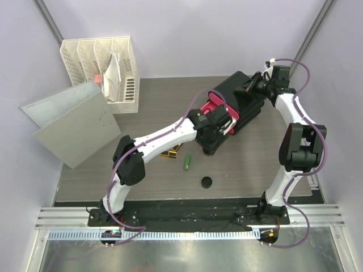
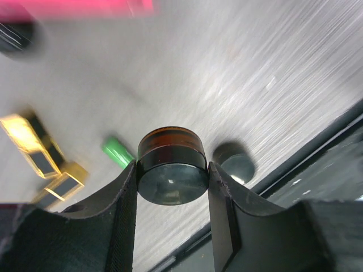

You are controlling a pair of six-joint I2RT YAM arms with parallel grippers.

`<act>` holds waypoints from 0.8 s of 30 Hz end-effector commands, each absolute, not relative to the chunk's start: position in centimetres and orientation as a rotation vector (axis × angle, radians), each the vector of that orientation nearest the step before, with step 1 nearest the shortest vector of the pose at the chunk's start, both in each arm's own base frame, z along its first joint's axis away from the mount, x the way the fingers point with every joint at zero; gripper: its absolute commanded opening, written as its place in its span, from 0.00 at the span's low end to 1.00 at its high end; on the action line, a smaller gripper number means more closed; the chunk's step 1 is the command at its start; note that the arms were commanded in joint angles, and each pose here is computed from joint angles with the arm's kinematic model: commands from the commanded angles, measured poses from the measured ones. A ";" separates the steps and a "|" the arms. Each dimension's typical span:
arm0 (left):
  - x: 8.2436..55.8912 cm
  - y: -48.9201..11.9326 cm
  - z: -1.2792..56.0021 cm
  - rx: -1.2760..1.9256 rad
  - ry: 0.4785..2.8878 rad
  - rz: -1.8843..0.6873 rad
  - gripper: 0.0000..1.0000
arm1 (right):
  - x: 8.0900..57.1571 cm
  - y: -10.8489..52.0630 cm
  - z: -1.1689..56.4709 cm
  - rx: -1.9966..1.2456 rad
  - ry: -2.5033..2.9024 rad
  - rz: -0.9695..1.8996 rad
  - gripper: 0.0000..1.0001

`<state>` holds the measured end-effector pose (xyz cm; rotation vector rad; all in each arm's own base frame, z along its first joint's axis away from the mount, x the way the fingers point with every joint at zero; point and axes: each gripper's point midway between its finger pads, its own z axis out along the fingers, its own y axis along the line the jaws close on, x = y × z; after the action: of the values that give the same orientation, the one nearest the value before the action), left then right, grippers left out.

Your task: Organize the makeup

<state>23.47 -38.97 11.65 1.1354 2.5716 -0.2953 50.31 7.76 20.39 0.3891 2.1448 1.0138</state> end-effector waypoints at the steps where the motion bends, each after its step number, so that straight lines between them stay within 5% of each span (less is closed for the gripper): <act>1: 27.4 -40.1 16.7 1.037 2.461 -0.371 0.00 | 47.7 7.0 12.4 0.533 2.389 0.907 0.01; 14: 36.9 -42.6 20.2 0.608 2.395 -0.634 0.00 | 47.1 7.0 10.6 0.543 2.428 0.896 0.01; 24: 40.9 -42.6 19.5 0.477 2.333 -0.582 0.00 | 47.1 7.0 10.4 0.536 2.432 0.892 0.01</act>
<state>38.51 -41.41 16.37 0.5462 2.4617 -0.5408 50.44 7.91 20.22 0.3690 2.1395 1.0201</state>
